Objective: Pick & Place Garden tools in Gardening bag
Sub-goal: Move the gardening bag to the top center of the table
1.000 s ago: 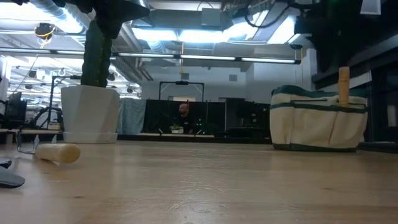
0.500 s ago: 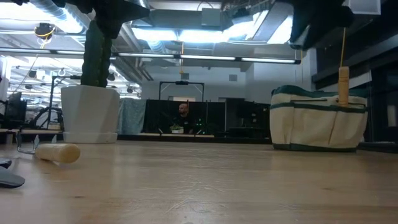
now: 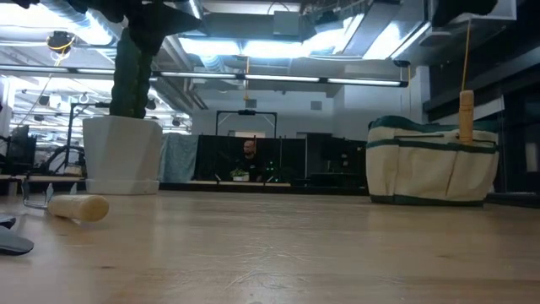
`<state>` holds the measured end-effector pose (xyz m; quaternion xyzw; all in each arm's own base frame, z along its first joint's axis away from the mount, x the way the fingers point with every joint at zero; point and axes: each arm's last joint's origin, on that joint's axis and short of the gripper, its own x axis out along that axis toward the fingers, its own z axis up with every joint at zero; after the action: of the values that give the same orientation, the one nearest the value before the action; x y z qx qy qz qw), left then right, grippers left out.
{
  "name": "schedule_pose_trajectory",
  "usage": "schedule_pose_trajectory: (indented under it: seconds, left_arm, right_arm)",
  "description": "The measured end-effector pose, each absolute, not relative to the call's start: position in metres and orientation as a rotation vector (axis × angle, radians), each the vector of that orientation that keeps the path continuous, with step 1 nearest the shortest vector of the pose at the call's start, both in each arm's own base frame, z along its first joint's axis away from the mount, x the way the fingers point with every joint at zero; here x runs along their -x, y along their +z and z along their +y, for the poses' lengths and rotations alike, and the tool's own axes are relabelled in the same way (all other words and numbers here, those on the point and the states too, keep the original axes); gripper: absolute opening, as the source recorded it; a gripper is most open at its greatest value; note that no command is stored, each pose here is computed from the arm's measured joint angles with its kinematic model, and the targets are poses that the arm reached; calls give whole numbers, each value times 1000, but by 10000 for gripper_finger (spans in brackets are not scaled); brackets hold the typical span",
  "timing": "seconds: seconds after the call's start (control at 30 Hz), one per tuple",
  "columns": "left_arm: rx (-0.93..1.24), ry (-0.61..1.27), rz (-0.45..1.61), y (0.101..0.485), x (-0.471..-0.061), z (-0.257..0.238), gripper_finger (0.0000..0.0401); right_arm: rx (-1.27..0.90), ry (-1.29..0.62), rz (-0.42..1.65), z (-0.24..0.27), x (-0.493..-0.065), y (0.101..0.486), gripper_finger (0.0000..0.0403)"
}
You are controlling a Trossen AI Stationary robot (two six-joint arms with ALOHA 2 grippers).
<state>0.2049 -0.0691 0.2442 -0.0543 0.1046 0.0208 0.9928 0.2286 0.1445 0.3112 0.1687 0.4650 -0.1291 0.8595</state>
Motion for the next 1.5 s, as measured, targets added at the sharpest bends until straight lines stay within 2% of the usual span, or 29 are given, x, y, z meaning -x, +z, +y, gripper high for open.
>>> schedule_pose_trajectory:
  seconds: [0.23, 0.7, 0.83, 0.97, 1.1, 1.23, 1.5]
  left_arm:
    - [107, 42, 213, 244, -205, -69, 212]
    - [86, 42, 207, 244, -205, -69, 212]
    - [86, 41, 207, 245, -205, -69, 212]
    - [85, 45, 206, 245, -205, -69, 212]
    - [84, 47, 204, 245, -205, -69, 212]
    - [84, 47, 204, 245, -205, -69, 212]
    - [84, 47, 205, 245, -205, -69, 212]
  right_arm:
    - [-351, -144, 938, 173, -220, 313, 219]
    - [-450, -65, 847, 183, -227, 320, 219]
    - [-245, -24, 773, 184, -231, 321, 219]
    - [-134, 47, 708, 189, -237, 322, 219]
    - [-7, 182, 637, 194, -244, 303, 219]
    - [26, 321, 546, 192, -252, 272, 219]
    - [131, 477, 335, 164, -250, 212, 219]
